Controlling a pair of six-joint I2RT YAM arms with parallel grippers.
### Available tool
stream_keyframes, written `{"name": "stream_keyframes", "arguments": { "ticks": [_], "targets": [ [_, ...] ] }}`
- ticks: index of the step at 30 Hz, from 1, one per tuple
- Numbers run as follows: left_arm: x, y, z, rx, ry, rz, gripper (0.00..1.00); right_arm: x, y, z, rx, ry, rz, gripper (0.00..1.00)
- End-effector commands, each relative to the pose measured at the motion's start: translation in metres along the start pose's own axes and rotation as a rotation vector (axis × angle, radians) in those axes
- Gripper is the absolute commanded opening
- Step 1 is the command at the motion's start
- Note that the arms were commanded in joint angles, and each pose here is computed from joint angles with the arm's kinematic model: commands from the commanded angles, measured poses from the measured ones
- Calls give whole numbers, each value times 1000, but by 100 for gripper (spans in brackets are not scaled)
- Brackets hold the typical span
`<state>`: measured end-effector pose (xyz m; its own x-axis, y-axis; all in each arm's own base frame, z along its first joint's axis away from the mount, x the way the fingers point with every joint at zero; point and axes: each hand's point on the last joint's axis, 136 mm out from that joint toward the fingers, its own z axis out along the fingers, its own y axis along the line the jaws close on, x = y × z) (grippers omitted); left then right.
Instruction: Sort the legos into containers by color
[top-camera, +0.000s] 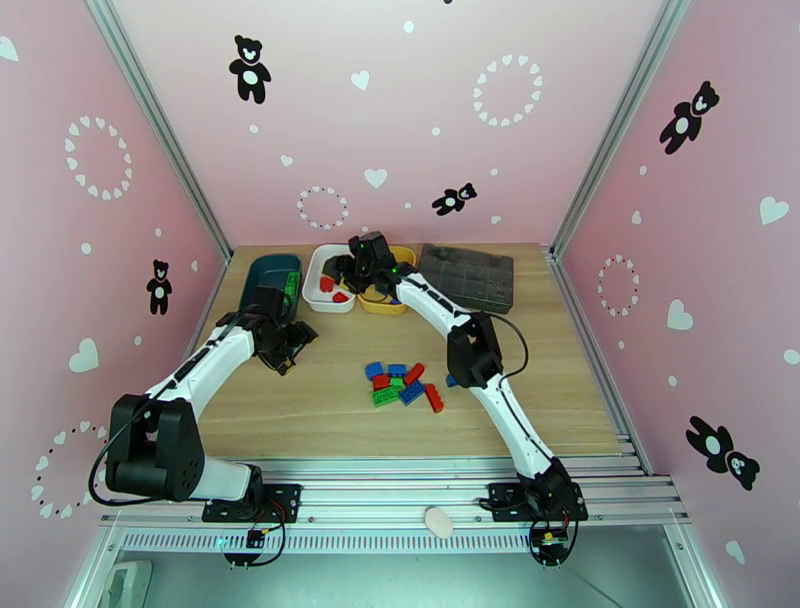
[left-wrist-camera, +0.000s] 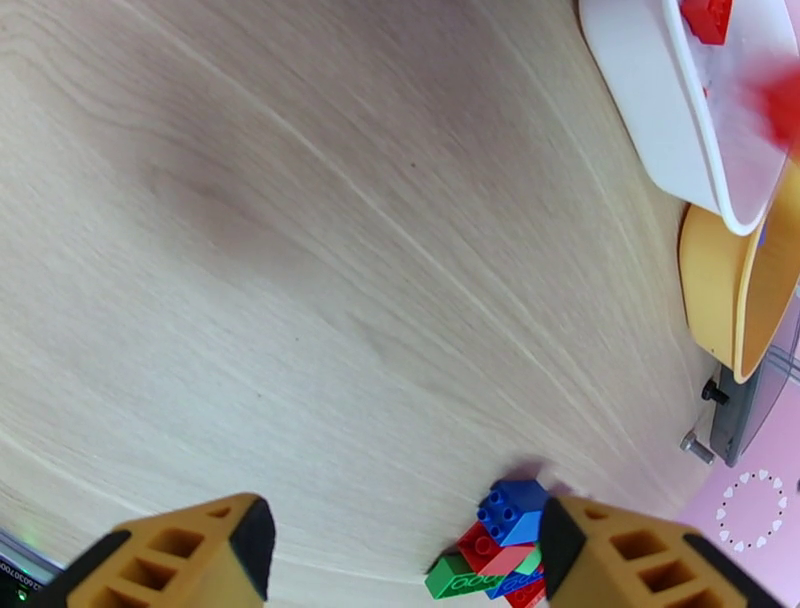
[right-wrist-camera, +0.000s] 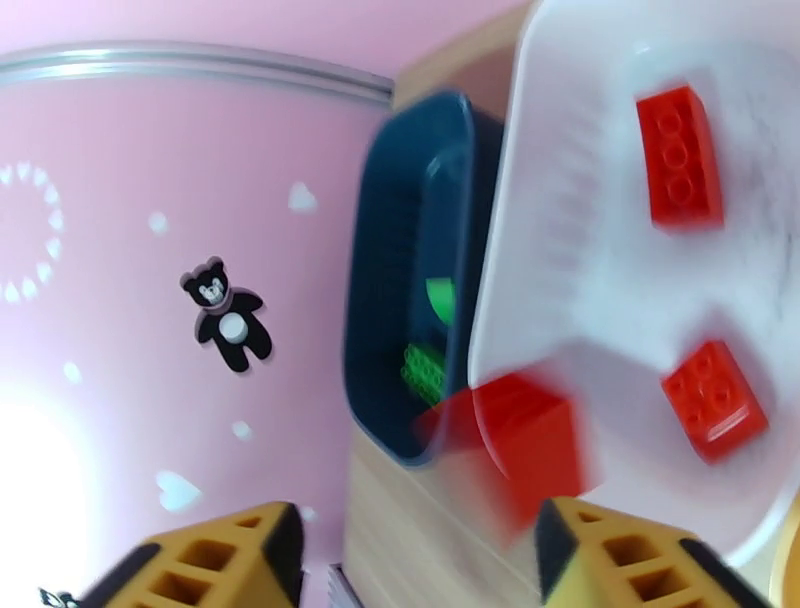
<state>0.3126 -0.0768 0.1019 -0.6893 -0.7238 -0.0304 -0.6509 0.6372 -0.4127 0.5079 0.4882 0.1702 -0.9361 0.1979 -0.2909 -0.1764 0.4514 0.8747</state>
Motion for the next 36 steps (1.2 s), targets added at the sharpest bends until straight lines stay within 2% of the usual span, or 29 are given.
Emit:
{"name": "stream_keyframes", "arguments": {
  "ticks": [1,8,13,18,22,26,29,36],
  "targets": [
    [-4,-9,-14,27,-15,32,75,-9,16,-13,-9,-9,-21,71],
    [-7,-10,-23,25,-54,60,75,8,40,-67,100,37,-164,67],
    [2,-12,-26,23,-70,95,75,31,30,-121,257,57,-208,66],
    [24,-22,-19,3,-59,170,75,66,-16,-175,495,106,-182,65],
    [44,-35,-10,-4,-46,225,75,96,-62,-223,639,116,-88,65],
    [64,-54,-2,-7,-37,291,75,129,-104,-273,759,111,2,72],
    [80,-68,6,-8,-18,336,75,155,-134,-296,842,150,32,75],
    [103,-89,18,3,7,375,75,198,-178,-318,955,252,55,75]
  ]
}}
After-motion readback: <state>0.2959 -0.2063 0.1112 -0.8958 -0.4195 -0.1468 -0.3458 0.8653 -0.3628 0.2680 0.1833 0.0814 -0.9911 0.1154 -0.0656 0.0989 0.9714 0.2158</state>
